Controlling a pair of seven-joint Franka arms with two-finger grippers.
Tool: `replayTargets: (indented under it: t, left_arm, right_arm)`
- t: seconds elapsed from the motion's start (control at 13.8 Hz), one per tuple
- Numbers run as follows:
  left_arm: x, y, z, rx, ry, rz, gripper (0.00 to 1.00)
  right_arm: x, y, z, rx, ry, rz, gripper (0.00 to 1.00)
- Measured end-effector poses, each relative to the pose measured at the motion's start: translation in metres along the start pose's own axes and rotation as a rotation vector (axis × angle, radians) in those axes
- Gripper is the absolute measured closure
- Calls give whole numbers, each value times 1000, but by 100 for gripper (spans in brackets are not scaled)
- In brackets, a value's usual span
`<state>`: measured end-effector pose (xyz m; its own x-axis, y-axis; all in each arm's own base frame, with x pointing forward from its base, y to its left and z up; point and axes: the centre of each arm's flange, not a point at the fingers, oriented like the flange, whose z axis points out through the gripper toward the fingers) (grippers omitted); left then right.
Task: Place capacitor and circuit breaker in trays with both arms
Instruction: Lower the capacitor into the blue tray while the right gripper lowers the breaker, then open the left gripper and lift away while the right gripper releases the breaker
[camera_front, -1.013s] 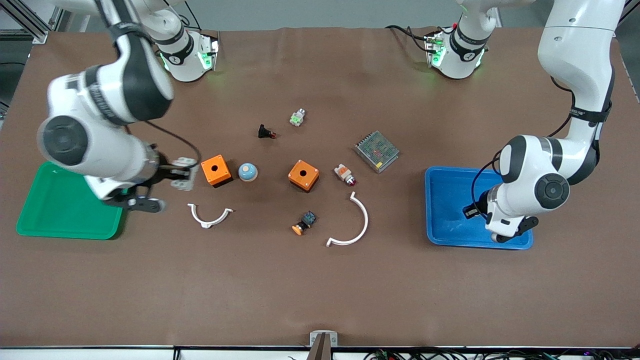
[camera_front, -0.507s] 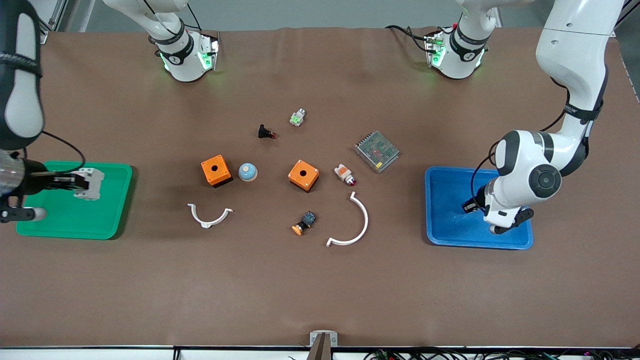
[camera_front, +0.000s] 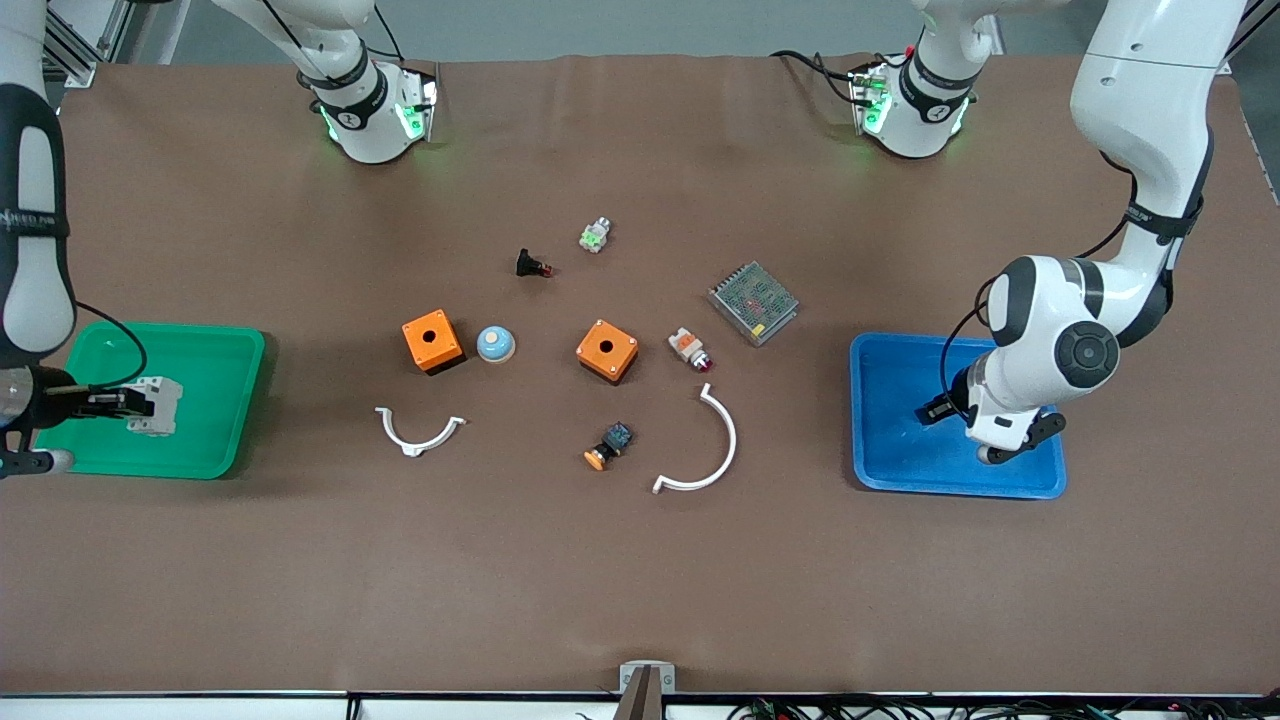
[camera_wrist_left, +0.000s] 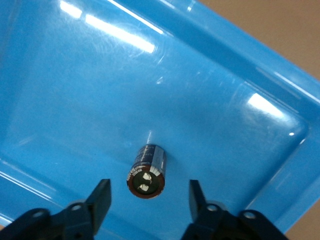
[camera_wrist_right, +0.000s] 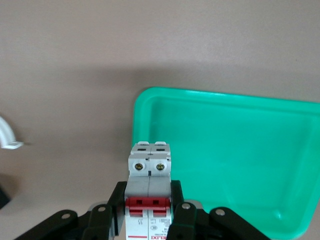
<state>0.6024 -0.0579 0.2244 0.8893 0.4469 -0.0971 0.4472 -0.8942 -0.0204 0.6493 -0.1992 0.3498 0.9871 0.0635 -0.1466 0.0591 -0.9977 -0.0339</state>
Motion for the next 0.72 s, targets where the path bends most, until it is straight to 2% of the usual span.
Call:
replayTargets:
  t: [0.14,0.22,0.51,0.72]
  left_arm:
    - [3,7,-16,-18,28,6,4]
    - [5,12,-29,-31,50,12,0]
    - [12,27,-112,-95,169,30,0]
    - [20,21,-192,-102,235,125,0]
  right_arm:
    - [-2,22,18,4,-4,-22,60]
    - [-5,31,22,5,-9,-29,60]
    - [-17,61,29,-8,-16,-4,60]
    - [-24,85,52,-32,38,31,60]
